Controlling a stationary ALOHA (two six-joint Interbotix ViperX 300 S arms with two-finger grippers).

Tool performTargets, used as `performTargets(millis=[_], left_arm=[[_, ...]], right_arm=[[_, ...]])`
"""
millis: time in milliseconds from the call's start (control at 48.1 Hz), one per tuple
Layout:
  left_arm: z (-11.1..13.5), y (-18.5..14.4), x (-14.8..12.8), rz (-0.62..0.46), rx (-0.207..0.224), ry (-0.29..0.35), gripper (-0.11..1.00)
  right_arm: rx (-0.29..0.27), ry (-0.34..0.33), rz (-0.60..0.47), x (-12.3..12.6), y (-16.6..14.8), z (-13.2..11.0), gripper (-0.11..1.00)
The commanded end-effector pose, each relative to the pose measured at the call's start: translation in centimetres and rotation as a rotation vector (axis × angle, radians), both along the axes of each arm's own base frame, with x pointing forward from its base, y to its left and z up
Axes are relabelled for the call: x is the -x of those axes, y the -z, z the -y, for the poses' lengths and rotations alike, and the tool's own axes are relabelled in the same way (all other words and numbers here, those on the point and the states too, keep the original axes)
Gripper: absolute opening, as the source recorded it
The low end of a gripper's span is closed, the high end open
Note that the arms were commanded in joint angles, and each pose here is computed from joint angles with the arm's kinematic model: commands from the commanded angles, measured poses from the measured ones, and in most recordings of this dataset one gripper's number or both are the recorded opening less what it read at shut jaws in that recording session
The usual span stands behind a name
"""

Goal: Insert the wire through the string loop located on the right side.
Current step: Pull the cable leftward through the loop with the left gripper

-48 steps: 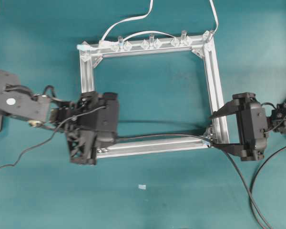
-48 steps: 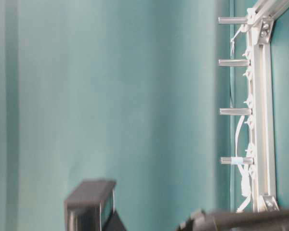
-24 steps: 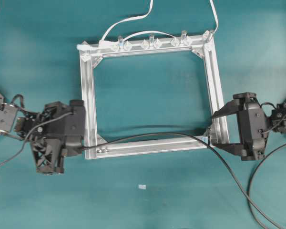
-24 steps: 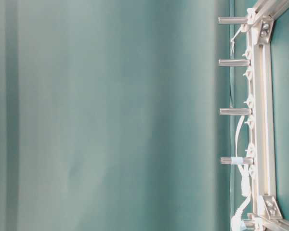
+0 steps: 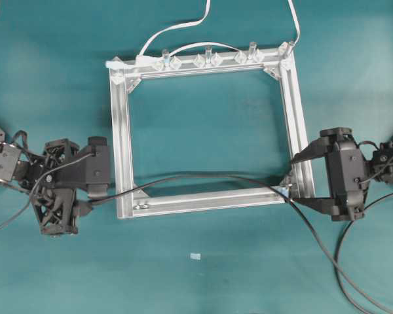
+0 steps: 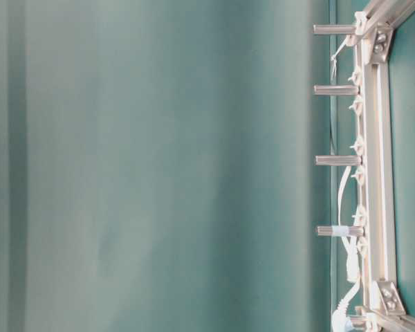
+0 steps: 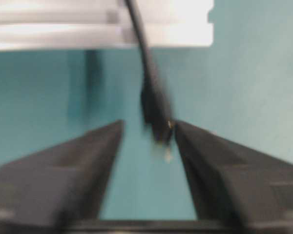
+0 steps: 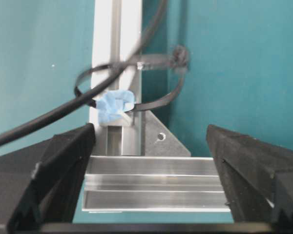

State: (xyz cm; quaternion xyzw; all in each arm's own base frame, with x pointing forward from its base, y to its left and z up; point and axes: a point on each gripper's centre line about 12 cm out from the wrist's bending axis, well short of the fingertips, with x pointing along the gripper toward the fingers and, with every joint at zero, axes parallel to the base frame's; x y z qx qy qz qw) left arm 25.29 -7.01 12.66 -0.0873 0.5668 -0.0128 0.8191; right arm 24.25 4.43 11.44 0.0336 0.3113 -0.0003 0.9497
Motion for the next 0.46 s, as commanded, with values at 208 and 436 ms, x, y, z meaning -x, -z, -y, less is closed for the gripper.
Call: performTargets(millis=[208, 436], left_arm=[[0.27, -0.85, -0.57, 0.025, 0.008, -0.002, 0.77], [0.21, -1.67, -0.60, 0.057, 0.005, 0.012, 0.80]], right_arm=[[-0.006, -0.003, 0.033, -0.67, -0.83, -0.22, 0.97], [-0.015, -0.003, 0.052, -0.46, -1.39, -0.19, 0.97]])
